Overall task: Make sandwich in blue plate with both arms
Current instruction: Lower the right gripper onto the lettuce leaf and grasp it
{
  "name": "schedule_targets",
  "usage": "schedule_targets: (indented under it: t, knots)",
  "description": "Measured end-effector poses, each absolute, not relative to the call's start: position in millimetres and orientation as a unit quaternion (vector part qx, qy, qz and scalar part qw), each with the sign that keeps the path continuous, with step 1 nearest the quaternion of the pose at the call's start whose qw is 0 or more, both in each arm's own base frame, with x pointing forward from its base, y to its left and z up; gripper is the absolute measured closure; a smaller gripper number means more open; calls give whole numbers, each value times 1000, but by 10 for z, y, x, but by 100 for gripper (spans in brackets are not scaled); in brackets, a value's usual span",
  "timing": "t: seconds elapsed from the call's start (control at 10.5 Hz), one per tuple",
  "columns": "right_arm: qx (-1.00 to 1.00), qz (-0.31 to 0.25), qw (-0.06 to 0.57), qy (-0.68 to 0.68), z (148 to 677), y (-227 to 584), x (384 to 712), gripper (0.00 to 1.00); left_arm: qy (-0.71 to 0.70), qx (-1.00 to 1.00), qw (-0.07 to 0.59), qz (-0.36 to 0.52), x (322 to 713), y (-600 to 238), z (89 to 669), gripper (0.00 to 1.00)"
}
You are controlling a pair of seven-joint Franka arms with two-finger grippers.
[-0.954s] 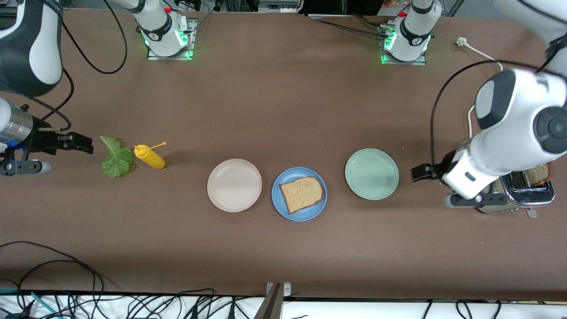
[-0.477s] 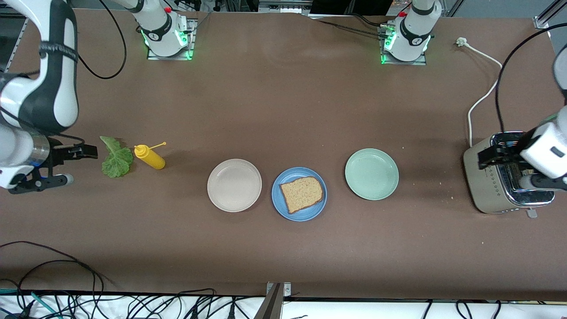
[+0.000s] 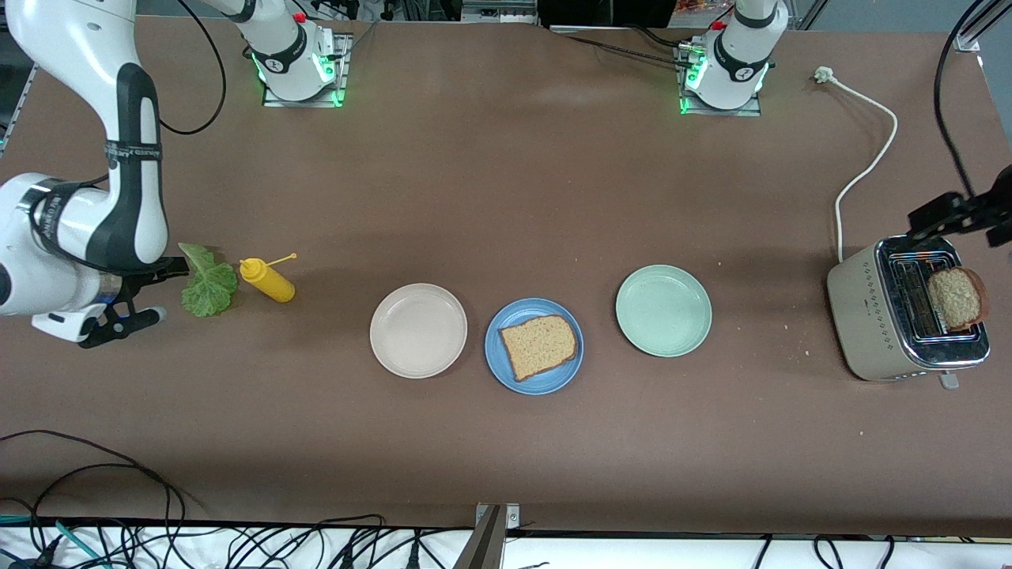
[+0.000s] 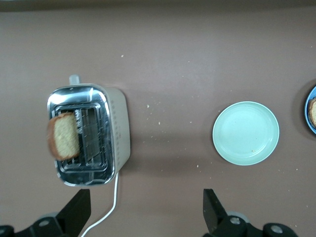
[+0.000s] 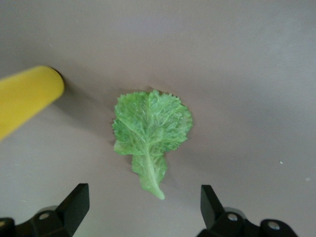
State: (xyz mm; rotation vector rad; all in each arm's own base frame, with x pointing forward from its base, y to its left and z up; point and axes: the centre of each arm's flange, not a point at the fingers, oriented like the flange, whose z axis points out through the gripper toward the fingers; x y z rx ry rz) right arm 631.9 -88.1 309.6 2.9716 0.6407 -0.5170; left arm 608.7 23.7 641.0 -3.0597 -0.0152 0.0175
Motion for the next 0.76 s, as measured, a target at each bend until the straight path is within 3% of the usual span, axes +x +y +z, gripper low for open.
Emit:
schedule_targets:
  t: [0.29,0.76]
  knots:
    - [953,-189,18,236,2544,-1015,5993,0,-30,-999,12,8,5745,379,6726,0]
    - [939,-230,-2,255,2002,-1148,5780,0,-53,-999,-4,2,5470,452,6430,0]
